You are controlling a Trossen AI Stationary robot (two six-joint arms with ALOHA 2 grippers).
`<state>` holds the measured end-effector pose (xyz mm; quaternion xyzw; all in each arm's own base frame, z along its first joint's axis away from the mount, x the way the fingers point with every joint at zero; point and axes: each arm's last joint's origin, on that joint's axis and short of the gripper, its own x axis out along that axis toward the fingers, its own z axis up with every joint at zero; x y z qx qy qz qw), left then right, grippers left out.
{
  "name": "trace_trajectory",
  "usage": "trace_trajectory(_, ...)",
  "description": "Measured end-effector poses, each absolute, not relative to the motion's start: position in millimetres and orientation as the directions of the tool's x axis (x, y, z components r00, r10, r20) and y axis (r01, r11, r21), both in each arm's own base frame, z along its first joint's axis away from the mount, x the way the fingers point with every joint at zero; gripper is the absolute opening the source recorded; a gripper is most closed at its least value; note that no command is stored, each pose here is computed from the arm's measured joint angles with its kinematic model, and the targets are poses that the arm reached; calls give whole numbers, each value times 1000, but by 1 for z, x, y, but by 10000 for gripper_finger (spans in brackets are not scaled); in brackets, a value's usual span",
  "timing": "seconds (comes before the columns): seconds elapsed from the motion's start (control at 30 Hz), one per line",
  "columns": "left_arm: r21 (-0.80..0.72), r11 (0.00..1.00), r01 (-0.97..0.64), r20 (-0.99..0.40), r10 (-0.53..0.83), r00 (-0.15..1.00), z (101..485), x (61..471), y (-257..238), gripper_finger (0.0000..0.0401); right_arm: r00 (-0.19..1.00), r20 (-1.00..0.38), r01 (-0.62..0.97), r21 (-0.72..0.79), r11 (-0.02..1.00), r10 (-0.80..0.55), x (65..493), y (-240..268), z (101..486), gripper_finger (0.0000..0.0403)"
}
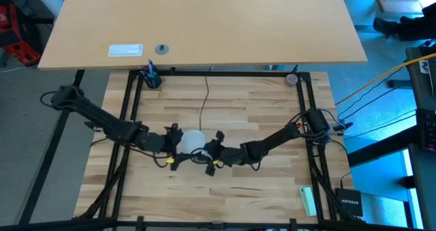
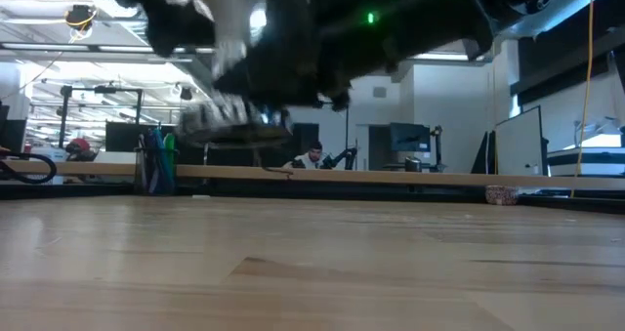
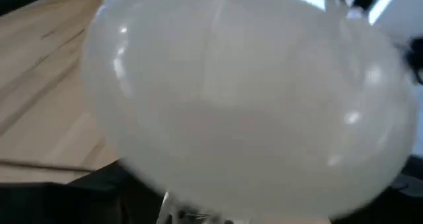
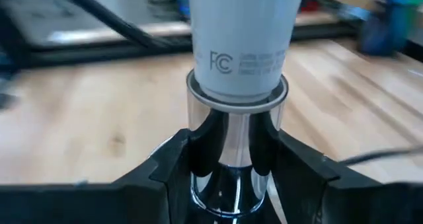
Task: Screw lightbulb
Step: Remove the lightbulb from the lamp
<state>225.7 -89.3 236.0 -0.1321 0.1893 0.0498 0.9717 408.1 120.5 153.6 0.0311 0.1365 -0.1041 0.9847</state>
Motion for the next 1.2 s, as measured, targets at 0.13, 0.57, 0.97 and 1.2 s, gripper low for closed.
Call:
trace_trajectory(0.13,-179,982,-56,-349,-10,937,252,209,-91,318,984,-173,-18,92,996,34,411,127,169,170)
trace_trajectory(0.57,-133,901,412,-81,-424,902,266,235,-102,306,932,46,-362,120,924,359,410,138,192,170)
trace_trajectory(0.97,-285,821,495,-43,-527,849,256,254,-92,254,935,14,-354,122,927,355,410,137,189,170)
trace_trajectory(1.2,-288,830,478,-69,-516,854,256,252,-91,144,953,5,-300,126,945,302,411,137,188,170)
